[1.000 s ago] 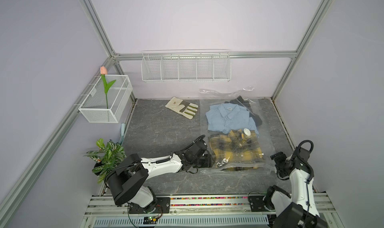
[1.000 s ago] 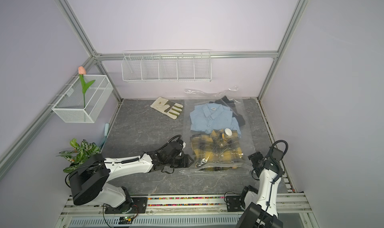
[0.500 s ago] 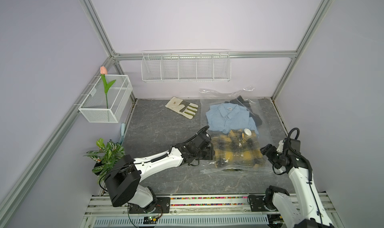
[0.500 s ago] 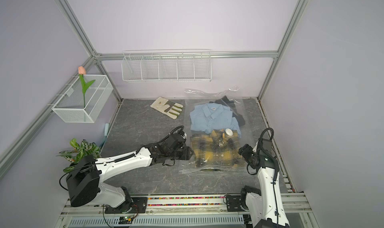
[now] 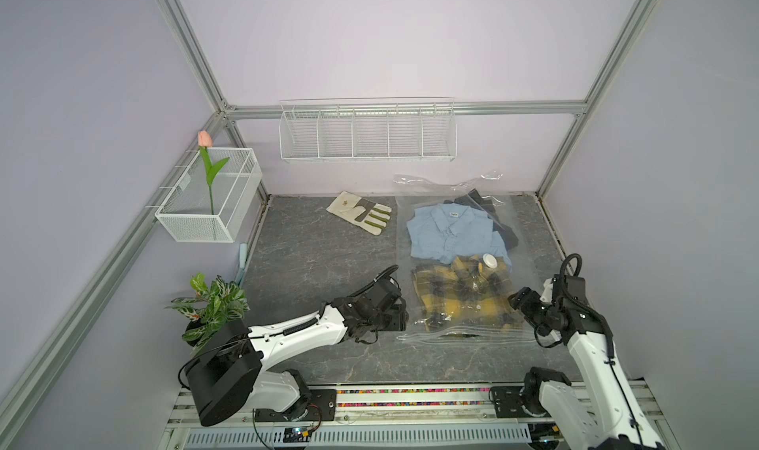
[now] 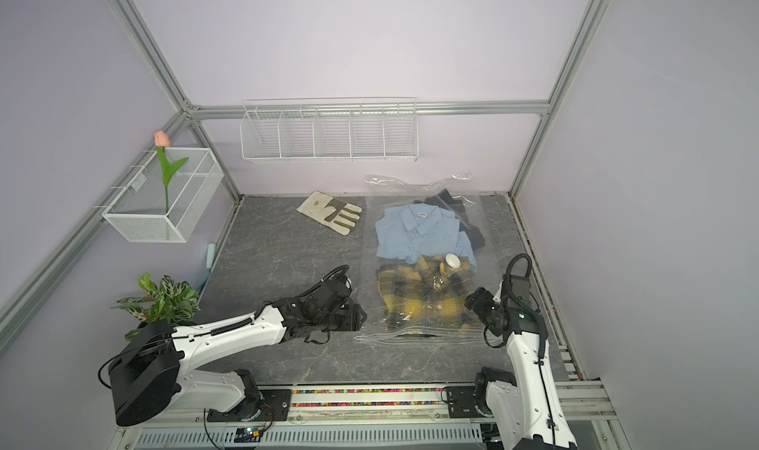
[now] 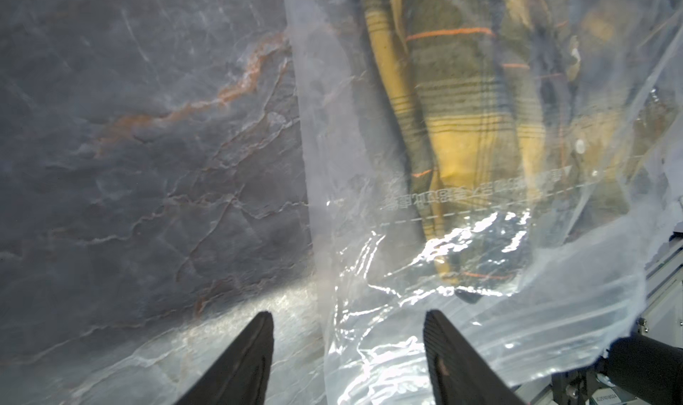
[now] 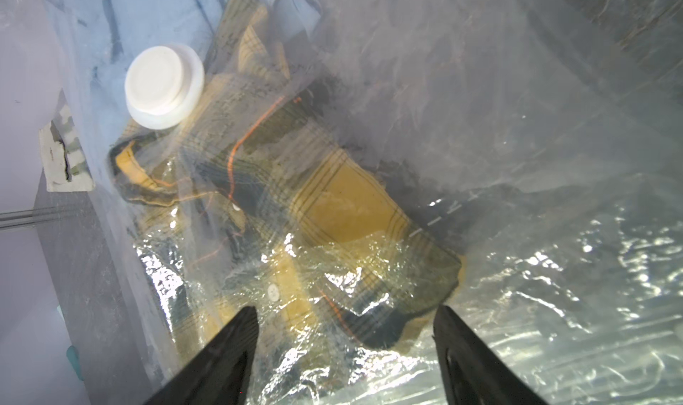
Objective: Place the folded shirt into the vacuum bag
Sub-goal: Adjust the vacuum bag at the center of the board.
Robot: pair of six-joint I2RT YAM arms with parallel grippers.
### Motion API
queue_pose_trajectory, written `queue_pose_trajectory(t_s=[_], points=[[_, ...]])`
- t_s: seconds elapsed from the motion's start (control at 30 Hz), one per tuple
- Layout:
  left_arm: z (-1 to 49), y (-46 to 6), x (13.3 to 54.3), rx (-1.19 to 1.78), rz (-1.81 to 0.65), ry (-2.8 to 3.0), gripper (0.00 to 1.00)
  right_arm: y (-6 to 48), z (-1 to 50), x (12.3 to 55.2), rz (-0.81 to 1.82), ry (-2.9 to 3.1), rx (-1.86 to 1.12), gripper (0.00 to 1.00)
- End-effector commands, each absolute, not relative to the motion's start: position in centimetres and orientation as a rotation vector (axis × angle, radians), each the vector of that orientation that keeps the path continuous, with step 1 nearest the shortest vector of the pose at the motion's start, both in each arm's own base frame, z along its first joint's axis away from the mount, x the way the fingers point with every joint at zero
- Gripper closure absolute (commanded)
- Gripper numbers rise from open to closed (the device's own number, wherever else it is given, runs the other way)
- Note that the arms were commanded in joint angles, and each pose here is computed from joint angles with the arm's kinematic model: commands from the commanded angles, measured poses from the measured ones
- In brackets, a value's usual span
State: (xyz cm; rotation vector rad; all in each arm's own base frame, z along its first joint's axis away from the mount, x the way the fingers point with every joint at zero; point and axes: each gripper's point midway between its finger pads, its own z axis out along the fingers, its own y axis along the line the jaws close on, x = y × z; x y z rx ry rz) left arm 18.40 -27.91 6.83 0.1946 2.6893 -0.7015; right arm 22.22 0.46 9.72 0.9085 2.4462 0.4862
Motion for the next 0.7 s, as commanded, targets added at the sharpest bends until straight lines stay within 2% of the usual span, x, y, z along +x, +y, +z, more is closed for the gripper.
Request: queue_pose_trajectory(t_s=[0.0, 0.1, 0.27, 0.37, 0.43, 0.5, 0.67], points=[[6.7, -30.4, 18.2, 0.111, -0.923, 2.673, 0.34, 1.1, 9.5, 22.8, 0.536, 2.438, 0.904, 0.23], [6.0, -31.9, 18.0, 0.103, -1.020, 2.678, 0.39, 1.4, 8.7, 23.2, 0.554, 2.456, 0.906, 0.23], [5.1, -32.6, 18.6, 0.102, -1.025, 2.662, 0.49, 2.0, 8.0, 24.3, 0.576, 2.474, 0.885, 0.23], [6.1, -34.0, 18.8, 0.098, -1.121, 2.629, 0.65, 2.4, 7.5, 25.0, 0.576, 2.483, 0.876, 0.23], [7.8, -34.4, 19.3, 0.082, -1.173, 2.577, 0.85, 2.6, 7.0, 25.2, 0.576, 2.498, 0.871, 0.23], [9.4, -34.1, 19.9, 0.054, -1.181, 2.551, 0.98, 3.0, 6.6, 25.7, 0.585, 2.503, 0.868, 0.24], [12.8, -31.1, 22.2, -0.015, -1.114, 2.471, 1.00, 4.9, 5.5, 27.8, 0.596, 2.493, 0.853, 0.25]])
